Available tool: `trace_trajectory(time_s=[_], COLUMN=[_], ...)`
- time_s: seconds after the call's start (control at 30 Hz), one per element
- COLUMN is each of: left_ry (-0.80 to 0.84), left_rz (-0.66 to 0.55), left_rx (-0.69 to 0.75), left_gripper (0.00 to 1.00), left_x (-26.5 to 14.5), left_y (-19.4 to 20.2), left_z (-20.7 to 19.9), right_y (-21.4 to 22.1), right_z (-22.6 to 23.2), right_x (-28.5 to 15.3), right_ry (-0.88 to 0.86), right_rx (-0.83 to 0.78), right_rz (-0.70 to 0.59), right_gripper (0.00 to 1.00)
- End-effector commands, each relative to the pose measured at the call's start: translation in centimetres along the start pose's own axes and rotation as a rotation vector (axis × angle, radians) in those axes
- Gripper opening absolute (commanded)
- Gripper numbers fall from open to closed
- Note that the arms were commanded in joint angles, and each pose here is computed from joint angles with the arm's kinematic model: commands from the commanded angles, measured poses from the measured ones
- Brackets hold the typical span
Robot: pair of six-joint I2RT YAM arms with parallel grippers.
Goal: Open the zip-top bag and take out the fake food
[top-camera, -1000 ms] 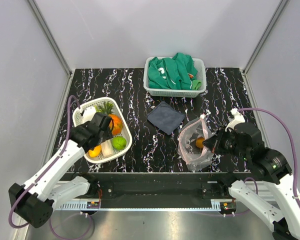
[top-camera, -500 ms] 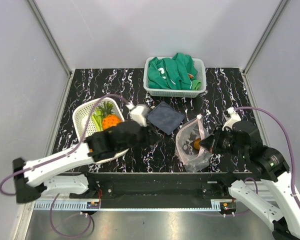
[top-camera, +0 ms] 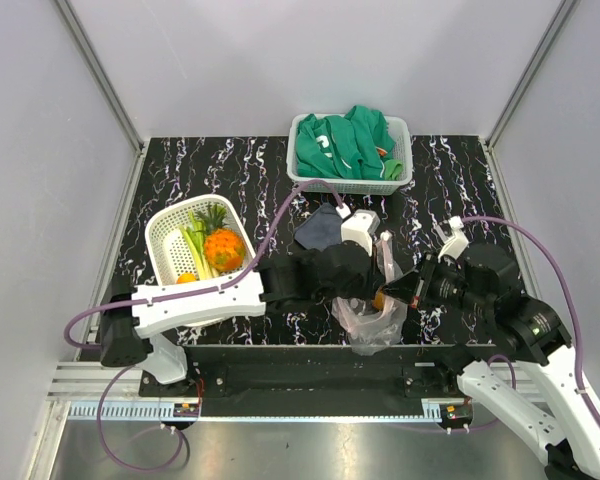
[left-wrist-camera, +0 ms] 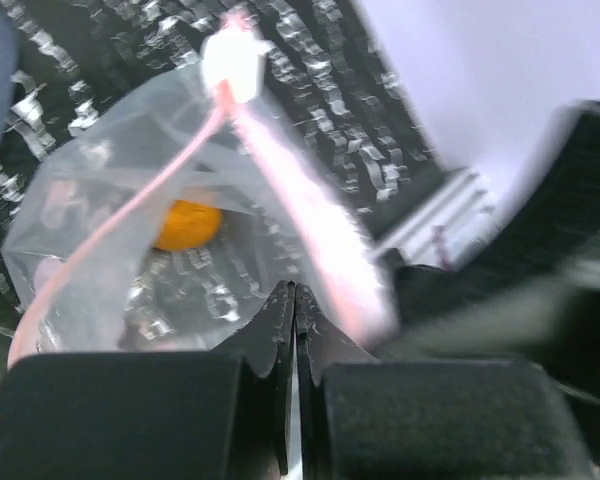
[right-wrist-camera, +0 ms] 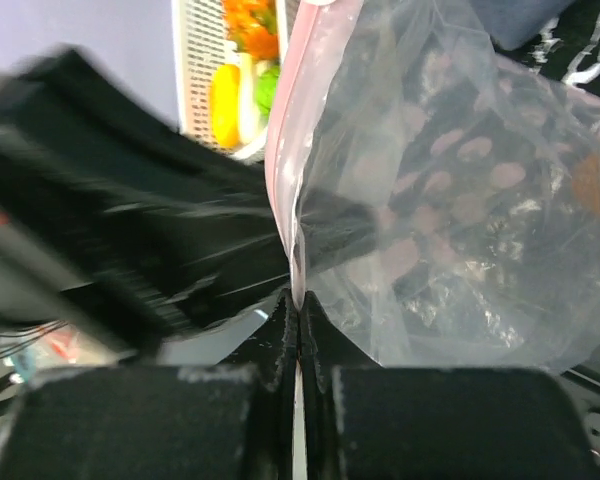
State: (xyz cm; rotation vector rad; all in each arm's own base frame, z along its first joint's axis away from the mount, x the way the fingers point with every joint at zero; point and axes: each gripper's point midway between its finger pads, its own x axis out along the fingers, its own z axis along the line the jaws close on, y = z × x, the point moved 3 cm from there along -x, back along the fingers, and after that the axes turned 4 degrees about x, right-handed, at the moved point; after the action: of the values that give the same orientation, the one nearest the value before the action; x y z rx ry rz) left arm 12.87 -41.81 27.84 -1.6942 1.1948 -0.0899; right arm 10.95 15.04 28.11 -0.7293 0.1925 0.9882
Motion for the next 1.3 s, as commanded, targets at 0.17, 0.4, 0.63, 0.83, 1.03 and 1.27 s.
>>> trace_trajectory(time_s=[0.17, 0.4, 0.63, 0.83, 1.03, 1.27], left_ry=[-0.133, -0.133, -0.218, -0.276, -0.336, -0.426], left_rz=[-0.033, 0.057, 0.065, 0.066, 0.097, 0.132], left_rx=[-0.045, -0.042, -0.052, -0.027, 0.001, 0.016], left_gripper=[0.00, 0.01, 0.00, 0.00, 0.10, 0.43], left_x=[0.3, 3.0, 5.2, 6.1, 7.7, 9.4], left_y=[0.6, 3.9, 6.9, 8.2, 9.6, 10.6], left_z=[2.6, 3.1, 6.2, 7.9, 8.9, 10.9], right_y=[-0.4, 0.5, 1.4, 1.8, 1.9, 2.3], right_z=[3.4, 2.3, 0.9, 0.6, 0.2, -0.2], right_x=[-0.1, 0.6, 0.4, 0.2, 0.5, 0.5], right_ry=[-0.213, -0.209, -0.183, -0.170, -0.156, -0.149], right_rx=[0.089, 0.119, 0.153, 0.152, 0.156, 0.174], right_rz=[-0.016, -0.006, -0.011, -0.004, 0.000, 0.009], right_gripper=[0.00, 0.00, 0.00, 0.00, 0.00, 0.00])
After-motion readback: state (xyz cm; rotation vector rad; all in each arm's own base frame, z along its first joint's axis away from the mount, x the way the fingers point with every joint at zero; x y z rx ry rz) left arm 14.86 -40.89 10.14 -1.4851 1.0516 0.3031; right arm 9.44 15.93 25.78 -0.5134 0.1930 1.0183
